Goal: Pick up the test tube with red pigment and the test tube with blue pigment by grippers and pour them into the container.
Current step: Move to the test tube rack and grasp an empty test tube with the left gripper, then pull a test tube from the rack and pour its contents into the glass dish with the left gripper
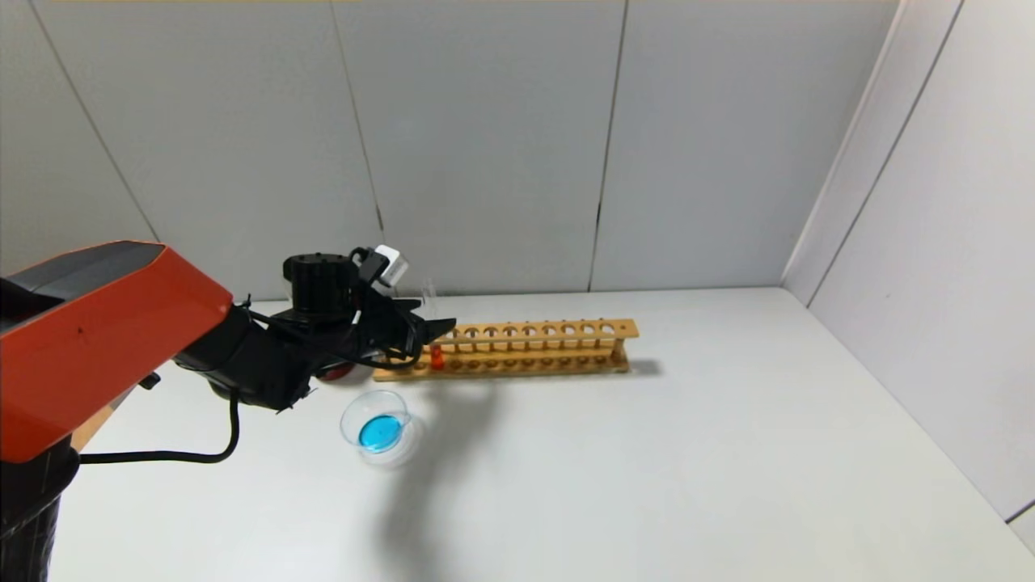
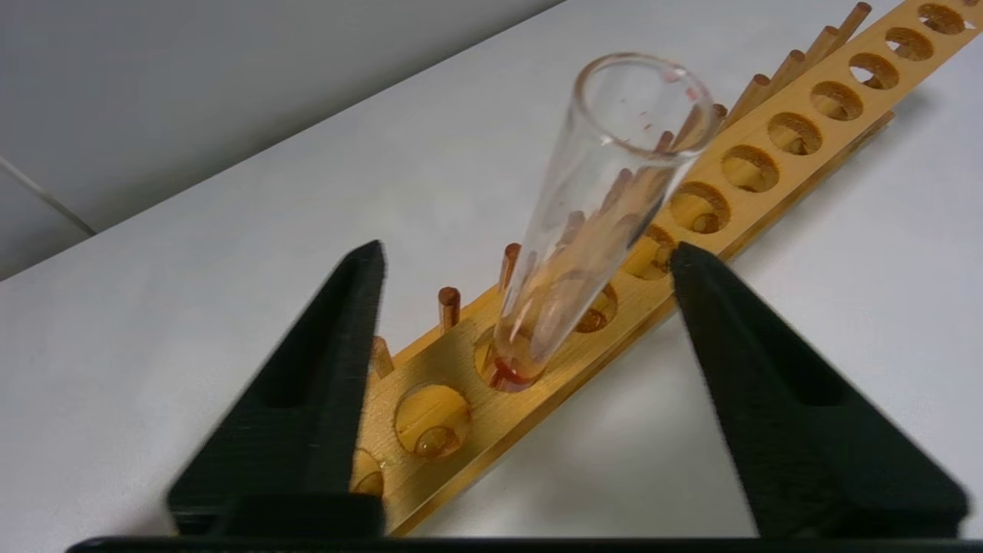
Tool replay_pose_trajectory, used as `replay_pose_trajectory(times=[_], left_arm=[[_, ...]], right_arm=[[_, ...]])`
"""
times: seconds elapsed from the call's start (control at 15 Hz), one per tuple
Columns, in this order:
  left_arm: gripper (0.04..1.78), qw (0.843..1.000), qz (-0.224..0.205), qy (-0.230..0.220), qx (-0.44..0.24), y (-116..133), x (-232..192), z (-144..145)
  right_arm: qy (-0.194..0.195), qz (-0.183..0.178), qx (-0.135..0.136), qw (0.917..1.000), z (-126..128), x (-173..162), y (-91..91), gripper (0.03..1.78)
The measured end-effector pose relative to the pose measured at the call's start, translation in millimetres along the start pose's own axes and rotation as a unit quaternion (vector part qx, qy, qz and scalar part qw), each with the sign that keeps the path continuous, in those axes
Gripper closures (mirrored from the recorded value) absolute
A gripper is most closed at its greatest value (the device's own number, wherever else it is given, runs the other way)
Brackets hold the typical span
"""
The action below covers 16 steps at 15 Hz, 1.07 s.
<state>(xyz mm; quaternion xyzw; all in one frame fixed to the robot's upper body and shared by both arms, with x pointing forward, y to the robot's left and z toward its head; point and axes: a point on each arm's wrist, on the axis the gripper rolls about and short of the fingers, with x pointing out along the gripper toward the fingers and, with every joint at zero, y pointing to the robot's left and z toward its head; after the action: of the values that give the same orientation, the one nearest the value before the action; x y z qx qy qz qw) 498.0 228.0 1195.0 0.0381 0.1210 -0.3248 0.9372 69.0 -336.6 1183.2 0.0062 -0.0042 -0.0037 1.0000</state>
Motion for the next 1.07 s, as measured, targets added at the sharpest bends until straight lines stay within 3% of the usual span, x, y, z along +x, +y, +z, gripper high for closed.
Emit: replay_pose_trajectory(times=[0.13, 0.33, 0.67, 1.07], left_arm=[[1.06, 1.000, -0.007, -0.001, 0.002, -5.6, 3.1, 0.8], [1.45, 1.000, -0.008, -0.003, 0.005, -9.6, 4.1, 3.5], [1.49, 1.000, 0.003, -0.024, 0.017, -13.2, -4.0, 25.5], [1.49, 0.997, 0.007, -0.067, 0.037, -23.3, -41.5, 110.2]], right_arm=[[0.000, 0.000, 0.000, 1.0000, 0.0, 0.0, 0.0, 0.06], [0.000, 0.000, 0.000, 1.0000, 0.0, 0.0, 0.0, 0.06], [0.000, 0.000, 0.000, 1.0000, 0.0, 0.0, 0.0, 0.06], [0.000, 0.000, 0.000, 1.0000, 0.0, 0.0, 0.0, 0.06]])
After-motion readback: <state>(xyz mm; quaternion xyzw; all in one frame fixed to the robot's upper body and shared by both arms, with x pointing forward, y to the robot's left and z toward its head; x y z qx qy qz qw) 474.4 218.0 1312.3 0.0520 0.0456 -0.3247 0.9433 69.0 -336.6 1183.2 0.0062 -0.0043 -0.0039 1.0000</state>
